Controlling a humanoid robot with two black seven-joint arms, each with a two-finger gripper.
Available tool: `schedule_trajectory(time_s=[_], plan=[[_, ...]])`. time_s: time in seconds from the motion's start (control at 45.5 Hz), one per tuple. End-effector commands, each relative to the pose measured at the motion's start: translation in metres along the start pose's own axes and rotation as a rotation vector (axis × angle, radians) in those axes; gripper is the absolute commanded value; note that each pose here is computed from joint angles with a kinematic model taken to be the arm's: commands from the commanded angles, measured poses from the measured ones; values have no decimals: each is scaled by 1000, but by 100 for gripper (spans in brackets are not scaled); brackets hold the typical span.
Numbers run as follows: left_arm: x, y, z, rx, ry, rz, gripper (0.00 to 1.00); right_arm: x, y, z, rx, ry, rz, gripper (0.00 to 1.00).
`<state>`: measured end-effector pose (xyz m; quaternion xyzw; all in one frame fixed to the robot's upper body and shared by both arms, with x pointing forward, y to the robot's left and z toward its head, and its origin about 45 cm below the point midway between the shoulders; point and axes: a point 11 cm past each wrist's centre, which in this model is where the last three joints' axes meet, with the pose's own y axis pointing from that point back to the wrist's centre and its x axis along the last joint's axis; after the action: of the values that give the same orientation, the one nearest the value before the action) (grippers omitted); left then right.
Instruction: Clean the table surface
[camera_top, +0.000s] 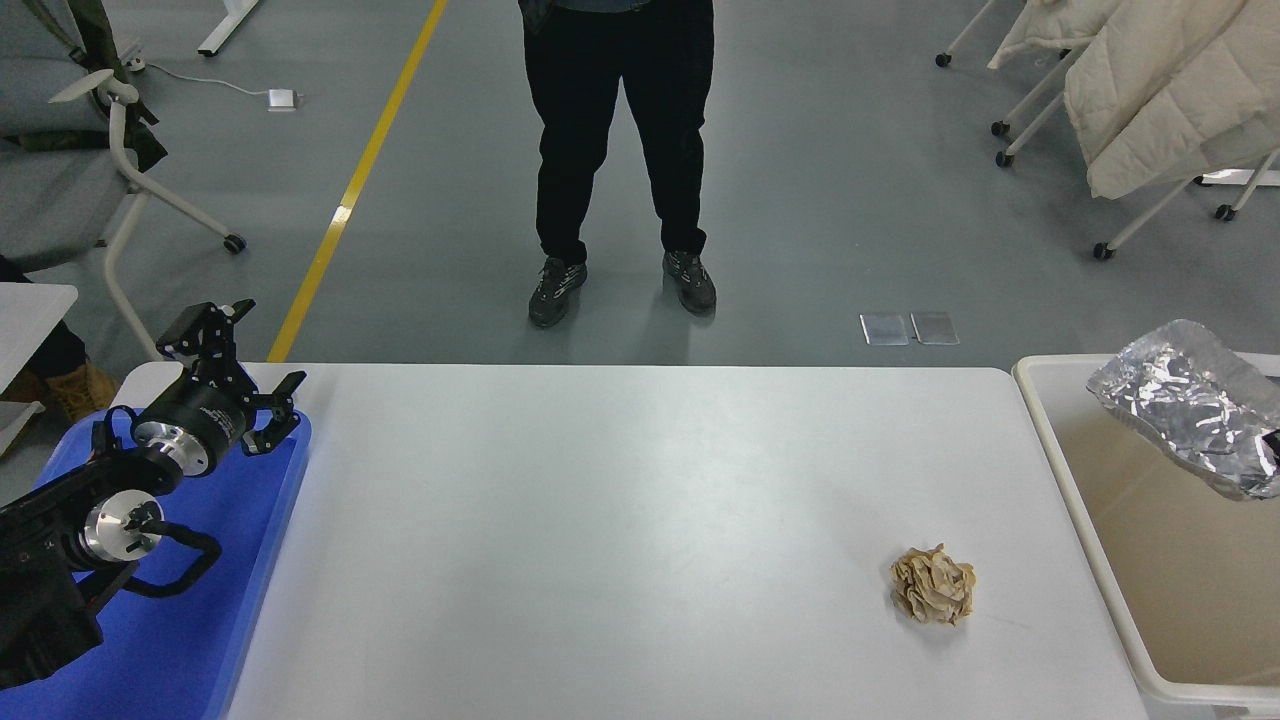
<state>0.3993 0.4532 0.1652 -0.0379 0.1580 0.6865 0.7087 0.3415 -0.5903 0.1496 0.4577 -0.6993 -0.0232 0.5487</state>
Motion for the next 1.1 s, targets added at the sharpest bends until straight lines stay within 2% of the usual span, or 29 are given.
schedule_trajectory(time_s=[0.0,0.374,0.791,0.857,0.967,1.077], plan=[[0,0,0,-1,0,0,100,-12,-5,11,-43,-26,54,0],[0,0,0,1,0,0,100,-49,-5,9,-53,-24,40,0],[0,0,0,1,0,0,100,-49,-5,9,-59,-79,46,0],[0,0,0,-1,0,0,100,-46,-5,10,-61,-87,65,25],[0,0,0,-1,0,0,100,-41,-5,6,-55,-102,95,100],[0,0,0,-1,0,0,100,-41,-5,6,-55,-106,92,100]])
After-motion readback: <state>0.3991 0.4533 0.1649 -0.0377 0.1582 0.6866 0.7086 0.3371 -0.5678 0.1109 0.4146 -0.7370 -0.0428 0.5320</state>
